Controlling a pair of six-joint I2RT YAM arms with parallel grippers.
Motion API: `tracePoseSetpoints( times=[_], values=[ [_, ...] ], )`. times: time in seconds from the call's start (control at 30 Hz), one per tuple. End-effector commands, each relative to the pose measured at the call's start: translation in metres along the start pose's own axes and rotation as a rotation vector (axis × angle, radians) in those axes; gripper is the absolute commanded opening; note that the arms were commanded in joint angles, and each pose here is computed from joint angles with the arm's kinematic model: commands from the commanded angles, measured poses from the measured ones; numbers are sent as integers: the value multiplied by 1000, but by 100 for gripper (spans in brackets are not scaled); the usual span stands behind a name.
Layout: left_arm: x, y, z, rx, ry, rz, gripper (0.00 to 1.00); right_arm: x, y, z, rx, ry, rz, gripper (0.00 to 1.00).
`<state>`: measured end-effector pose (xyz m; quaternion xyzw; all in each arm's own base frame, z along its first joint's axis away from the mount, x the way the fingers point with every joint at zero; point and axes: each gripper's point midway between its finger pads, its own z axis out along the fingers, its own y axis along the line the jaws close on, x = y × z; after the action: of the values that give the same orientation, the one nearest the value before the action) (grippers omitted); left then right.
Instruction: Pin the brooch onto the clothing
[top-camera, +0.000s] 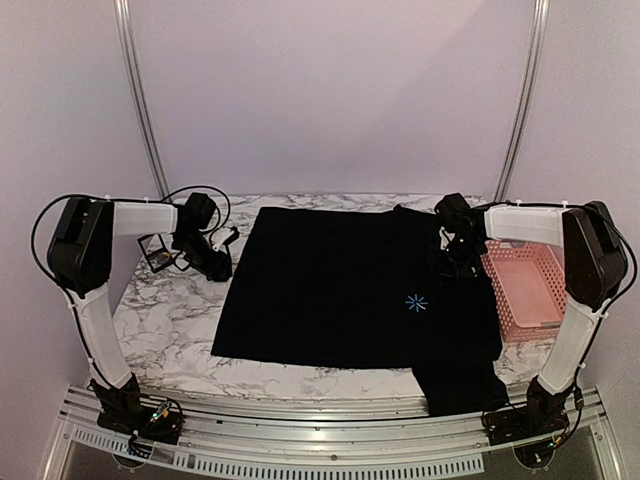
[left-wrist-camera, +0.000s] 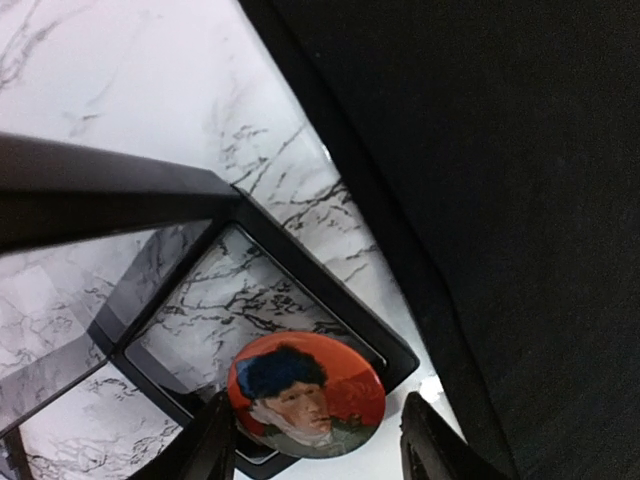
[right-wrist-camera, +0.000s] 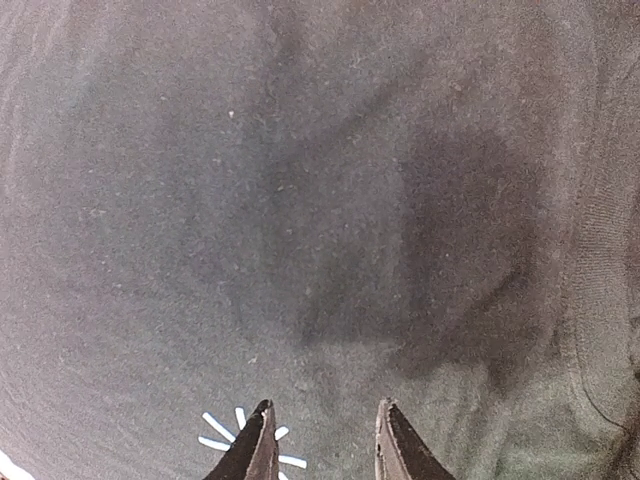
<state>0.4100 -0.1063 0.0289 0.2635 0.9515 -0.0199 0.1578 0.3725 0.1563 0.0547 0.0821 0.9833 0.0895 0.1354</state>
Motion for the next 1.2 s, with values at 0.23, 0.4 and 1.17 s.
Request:
tracePoseSetpoints(
  times=[0.23, 0.4, 1.17],
  values=[
    [-14, -3, -28, -108, -21, 189, 74, -6, 5, -15, -3, -37, -29, 31],
    [-13, 2, -17, -120, 28, 188, 74, -3, 3, -15, 1, -32, -28, 31],
    [3, -6, -7, 12, 74, 122, 41, -6, 3, -27, -1, -57, -38, 30]
  ],
)
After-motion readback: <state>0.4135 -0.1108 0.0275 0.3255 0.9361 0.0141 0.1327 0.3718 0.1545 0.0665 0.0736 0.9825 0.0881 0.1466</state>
